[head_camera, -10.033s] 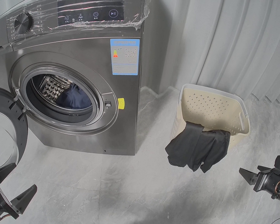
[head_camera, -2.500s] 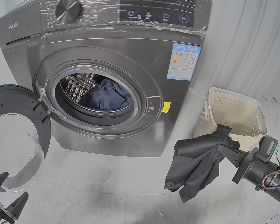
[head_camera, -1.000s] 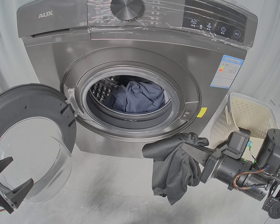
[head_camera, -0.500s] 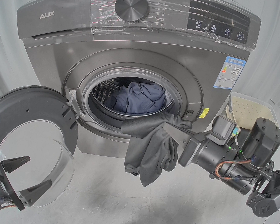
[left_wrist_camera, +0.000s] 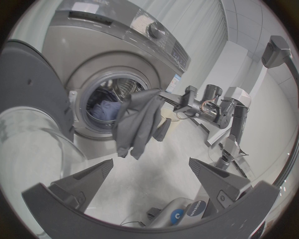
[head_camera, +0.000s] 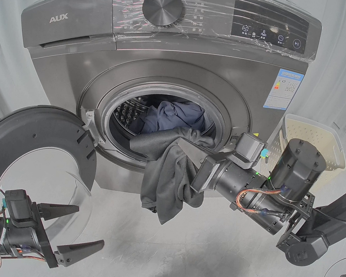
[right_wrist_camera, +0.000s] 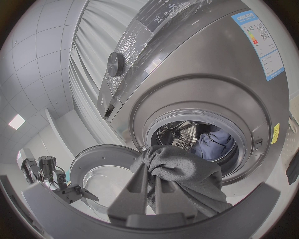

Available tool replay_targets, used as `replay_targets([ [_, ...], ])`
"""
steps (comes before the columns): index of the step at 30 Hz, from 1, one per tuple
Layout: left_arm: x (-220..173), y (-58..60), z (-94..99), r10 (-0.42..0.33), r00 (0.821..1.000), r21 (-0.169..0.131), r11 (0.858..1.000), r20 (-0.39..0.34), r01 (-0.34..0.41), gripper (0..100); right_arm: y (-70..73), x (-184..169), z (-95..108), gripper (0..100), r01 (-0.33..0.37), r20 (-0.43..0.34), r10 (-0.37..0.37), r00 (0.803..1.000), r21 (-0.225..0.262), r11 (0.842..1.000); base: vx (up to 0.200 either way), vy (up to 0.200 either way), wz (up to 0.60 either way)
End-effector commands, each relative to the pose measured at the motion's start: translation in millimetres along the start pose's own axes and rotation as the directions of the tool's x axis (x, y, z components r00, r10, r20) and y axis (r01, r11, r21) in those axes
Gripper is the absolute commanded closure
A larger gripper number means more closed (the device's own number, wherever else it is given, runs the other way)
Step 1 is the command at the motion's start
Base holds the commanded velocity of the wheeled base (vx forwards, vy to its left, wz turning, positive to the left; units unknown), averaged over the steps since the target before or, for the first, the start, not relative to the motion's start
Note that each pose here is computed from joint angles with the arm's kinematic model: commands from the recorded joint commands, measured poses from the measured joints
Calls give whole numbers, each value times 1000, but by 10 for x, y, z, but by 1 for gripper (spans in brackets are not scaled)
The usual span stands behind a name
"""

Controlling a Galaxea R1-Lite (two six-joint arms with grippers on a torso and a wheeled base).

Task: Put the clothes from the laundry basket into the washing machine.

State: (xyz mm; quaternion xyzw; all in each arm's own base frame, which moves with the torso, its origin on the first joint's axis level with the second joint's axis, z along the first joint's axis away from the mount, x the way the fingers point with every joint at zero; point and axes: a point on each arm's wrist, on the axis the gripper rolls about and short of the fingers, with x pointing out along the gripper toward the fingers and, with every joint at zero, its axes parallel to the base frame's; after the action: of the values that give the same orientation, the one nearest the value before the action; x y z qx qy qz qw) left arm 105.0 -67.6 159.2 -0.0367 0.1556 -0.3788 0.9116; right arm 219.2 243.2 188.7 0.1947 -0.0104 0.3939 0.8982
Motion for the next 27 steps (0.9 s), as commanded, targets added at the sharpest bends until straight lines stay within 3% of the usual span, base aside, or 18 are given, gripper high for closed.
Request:
replay_targets([
  [1, 184, 36, -23, -49, 996, -29, 998, -80, 47, 0, -16, 105, -59, 100, -1, 6, 1, 1000, 1, 1000, 0, 0, 0],
  [14, 771, 210, -114, -63, 988, -45, 997, -140, 57, 0, -5, 197, -100, 100, 11, 43, -11, 999, 3, 1000, 0, 0, 0],
  [21, 993, 286, -125, -57, 994, -37, 998, -97, 54, 0, 25, 111, -19, 100, 5, 54, -5, 999, 4, 1000, 0, 0, 0],
  [27, 1180, 415, -203, 3, 993, -49, 999, -120, -9, 0, 57, 84, 0, 100, -6, 66, 5, 998, 6, 1000, 0, 0, 0],
])
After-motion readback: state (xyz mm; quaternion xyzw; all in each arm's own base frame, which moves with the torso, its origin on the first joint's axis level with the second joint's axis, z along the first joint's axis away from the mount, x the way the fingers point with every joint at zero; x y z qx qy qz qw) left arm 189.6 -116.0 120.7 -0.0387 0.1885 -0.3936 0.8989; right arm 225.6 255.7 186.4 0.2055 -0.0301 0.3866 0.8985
